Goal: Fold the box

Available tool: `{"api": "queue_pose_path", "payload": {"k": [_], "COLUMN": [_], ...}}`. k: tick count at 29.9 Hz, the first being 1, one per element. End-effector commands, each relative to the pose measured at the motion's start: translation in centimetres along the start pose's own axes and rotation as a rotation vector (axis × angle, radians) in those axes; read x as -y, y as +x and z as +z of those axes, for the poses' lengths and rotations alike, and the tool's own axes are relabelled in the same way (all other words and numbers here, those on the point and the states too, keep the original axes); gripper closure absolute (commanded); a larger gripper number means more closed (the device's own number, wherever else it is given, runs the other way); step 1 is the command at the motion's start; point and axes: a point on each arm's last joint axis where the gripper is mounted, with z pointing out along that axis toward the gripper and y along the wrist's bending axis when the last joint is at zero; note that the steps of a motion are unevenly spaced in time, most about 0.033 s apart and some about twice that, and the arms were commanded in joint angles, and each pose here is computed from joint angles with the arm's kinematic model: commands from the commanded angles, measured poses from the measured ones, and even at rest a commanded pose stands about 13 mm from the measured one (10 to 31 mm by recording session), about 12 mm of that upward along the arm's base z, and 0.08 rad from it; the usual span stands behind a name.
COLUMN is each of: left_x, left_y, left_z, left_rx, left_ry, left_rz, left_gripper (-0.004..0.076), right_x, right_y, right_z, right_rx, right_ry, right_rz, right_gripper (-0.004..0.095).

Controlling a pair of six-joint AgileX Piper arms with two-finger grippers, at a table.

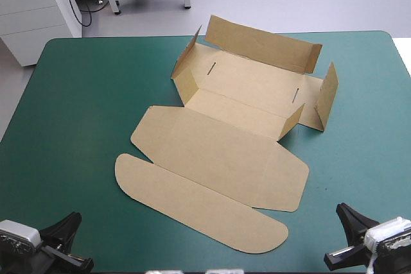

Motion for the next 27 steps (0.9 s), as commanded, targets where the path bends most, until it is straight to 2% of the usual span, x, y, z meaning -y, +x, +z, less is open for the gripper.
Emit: {"api": "queue_pose_path", "payload": {"k": [1,3,6,9,11,13,17,22,27], "left_x": [0.2,0.2,0.2,0.2,0.2,0.2,0.2,0.2,0.2], "left_y": [-1.1,-1.1,-1.1,-1.1,-1.1,-1.1,-1.1,-1.1,-1.1], "left_z": [-0.5,-0.5,-0.5,-0.5,-0.5,-0.5,-0.5,-0.5,-0.5], "left_rx": [0.096,0.096,0.096,0.096,0.096,0.096,0.096,0.096,0.096], "left_ry": [0.014,0.014,0.014,0.014,0.014,0.014,0.014,0.014,0.014], "left_rz": [-0.001,-0.001,-0.001,-0.001,-0.001,-0.001,-0.001,-0.001,-0.001], "left_gripper": [0.0717,0.0717,0.0717,0.0717,0.0717,0.0717,0.0717,0.0717,0.0717], "right_x": [-0.1,-0.1,-0.3,-0.5,-0.5,-0.5,-0.5,0.2,0.4], "right_y": [-1.2,-1.2,-1.2,-1.3,-1.3,-1.3,-1.2,-1.6,-3.5], "right_z": [-0.7,-0.7,-0.7,-0.7,-0.7,-0.7,-0.7,-0.8,0.3], "right_rx": [0.110,0.108,0.111,0.115,0.115,0.111,0.104,0.066,-0.030], "right_ry": [0.005,0.005,-0.016,-0.042,-0.042,-0.043,-0.038,0.030,0.037], "right_rz": [-0.003,-0.009,-0.032,-0.059,-0.061,-0.061,-0.014,0.105,0.102], "right_gripper": [0.0920,0.0885,0.0755,0.0516,0.0397,0.0331,0.0316,0.0388,0.0387]}}
